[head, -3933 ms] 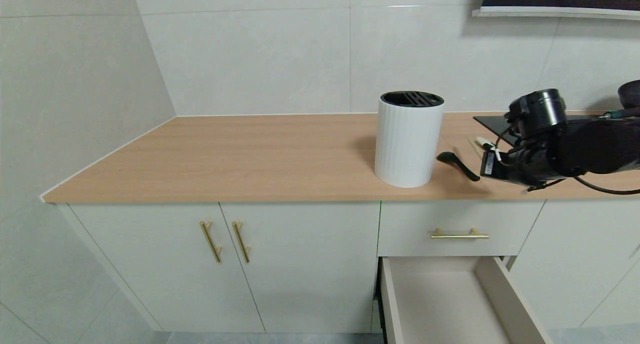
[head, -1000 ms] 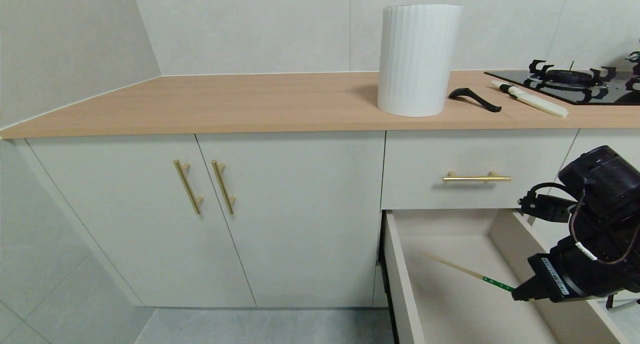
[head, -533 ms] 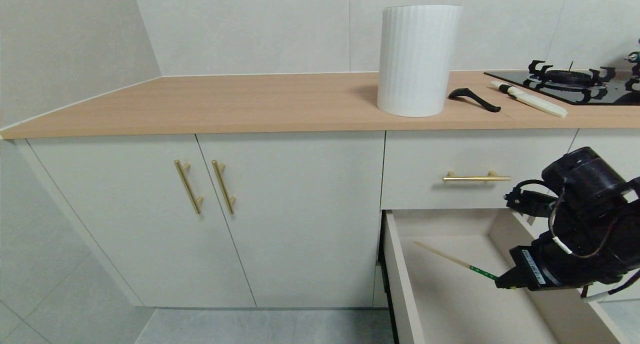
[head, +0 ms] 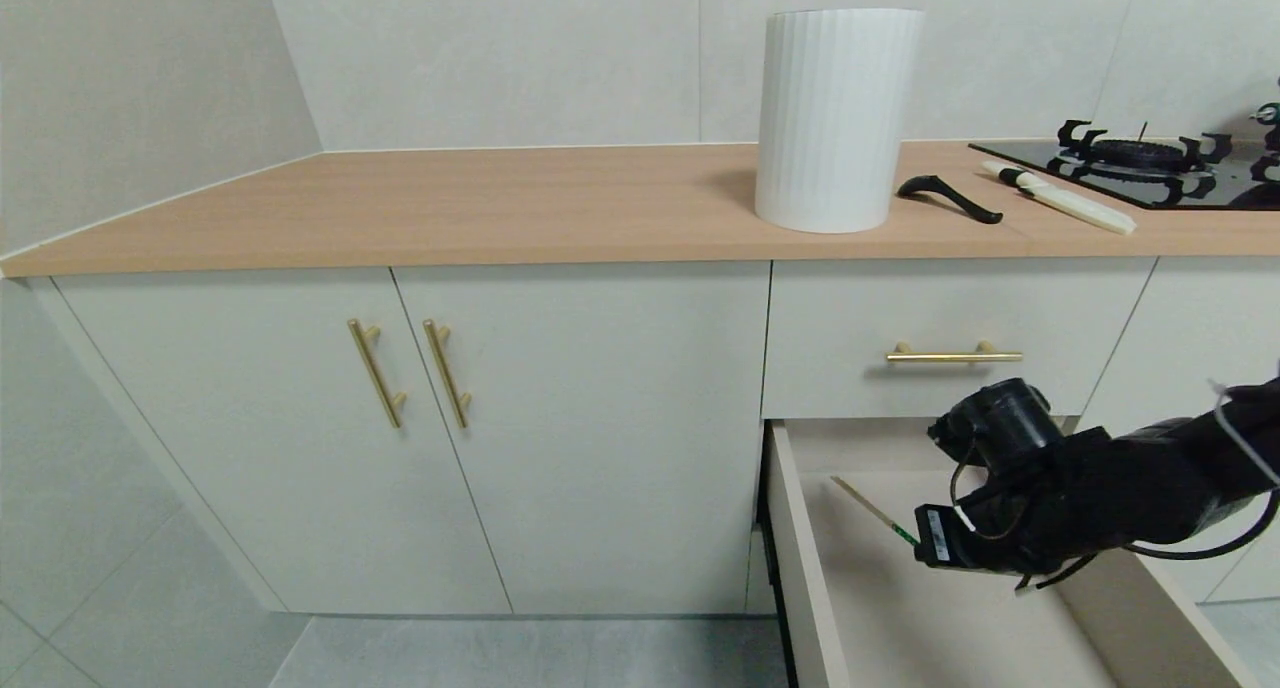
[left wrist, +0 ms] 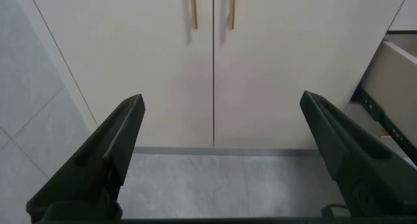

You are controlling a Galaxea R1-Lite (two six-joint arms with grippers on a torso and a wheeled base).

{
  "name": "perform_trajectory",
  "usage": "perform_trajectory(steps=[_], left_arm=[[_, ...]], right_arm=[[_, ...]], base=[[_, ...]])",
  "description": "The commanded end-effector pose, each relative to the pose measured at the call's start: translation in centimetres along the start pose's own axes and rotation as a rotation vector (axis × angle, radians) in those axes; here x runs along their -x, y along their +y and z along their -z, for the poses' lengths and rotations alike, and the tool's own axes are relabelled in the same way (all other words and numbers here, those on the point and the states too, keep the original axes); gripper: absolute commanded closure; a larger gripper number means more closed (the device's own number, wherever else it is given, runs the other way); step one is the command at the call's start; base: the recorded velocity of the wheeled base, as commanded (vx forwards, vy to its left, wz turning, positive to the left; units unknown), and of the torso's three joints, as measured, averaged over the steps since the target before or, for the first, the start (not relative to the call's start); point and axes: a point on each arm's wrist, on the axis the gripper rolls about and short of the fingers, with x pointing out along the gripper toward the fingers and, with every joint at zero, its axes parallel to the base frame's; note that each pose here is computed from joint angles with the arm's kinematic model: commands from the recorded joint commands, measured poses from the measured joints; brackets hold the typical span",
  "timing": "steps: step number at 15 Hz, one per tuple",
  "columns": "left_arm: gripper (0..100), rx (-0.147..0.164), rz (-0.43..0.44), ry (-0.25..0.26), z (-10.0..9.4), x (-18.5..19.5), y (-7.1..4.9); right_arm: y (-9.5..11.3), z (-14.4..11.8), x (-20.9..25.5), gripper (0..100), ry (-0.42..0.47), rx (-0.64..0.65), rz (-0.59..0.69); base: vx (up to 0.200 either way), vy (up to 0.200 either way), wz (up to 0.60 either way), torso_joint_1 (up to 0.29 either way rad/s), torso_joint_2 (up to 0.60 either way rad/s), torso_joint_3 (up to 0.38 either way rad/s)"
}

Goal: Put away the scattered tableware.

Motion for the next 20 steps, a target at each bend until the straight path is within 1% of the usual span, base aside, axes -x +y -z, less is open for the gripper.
perform_trajectory(steps=[1,5,8,10,12,20], left_arm=[[0,0.0,-0.001,0.001,0.0,0.0,0.0],[0,0.0,-0.001,0.001,0.0,0.0,0.0],[0,0.0,-0.001,0.001,0.0,0.0,0.0],[0,-0.001,-0.001,0.001,0.0,0.0,0.0],[0,0.0,-0.001,0.001,0.0,0.0,0.0],[0,0.0,-0.001,0.001,0.0,0.0,0.0]], right_arm=[[-0.5,1.8,-4.2,100,0.107,-0.002,0.057],[0.0,2.9,-7.1,100,0.134,0.027,0.084],[0.1,3.5,-8.9,100,0.124,0.038,0.115],[0.0,3.6,-9.3,100,0.121,0.039,0.129],[0.1,3.4,-9.4,100,0.097,0.038,0.121],[0.0,3.5,-9.8,100,0.096,0.039,0.134]], base=[[0.0,0.0,0.0,0.0,0.0,0.0],[0.0,0.0,0.0,0.0,0.0,0.0],[0.0,0.0,0.0,0.0,0.0,0.0],[0.0,0.0,0.0,0.0,0.0,0.0],[0.0,0.0,0.0,0.0,0.0,0.0],[0.0,0.0,0.0,0.0,0.0,0.0]])
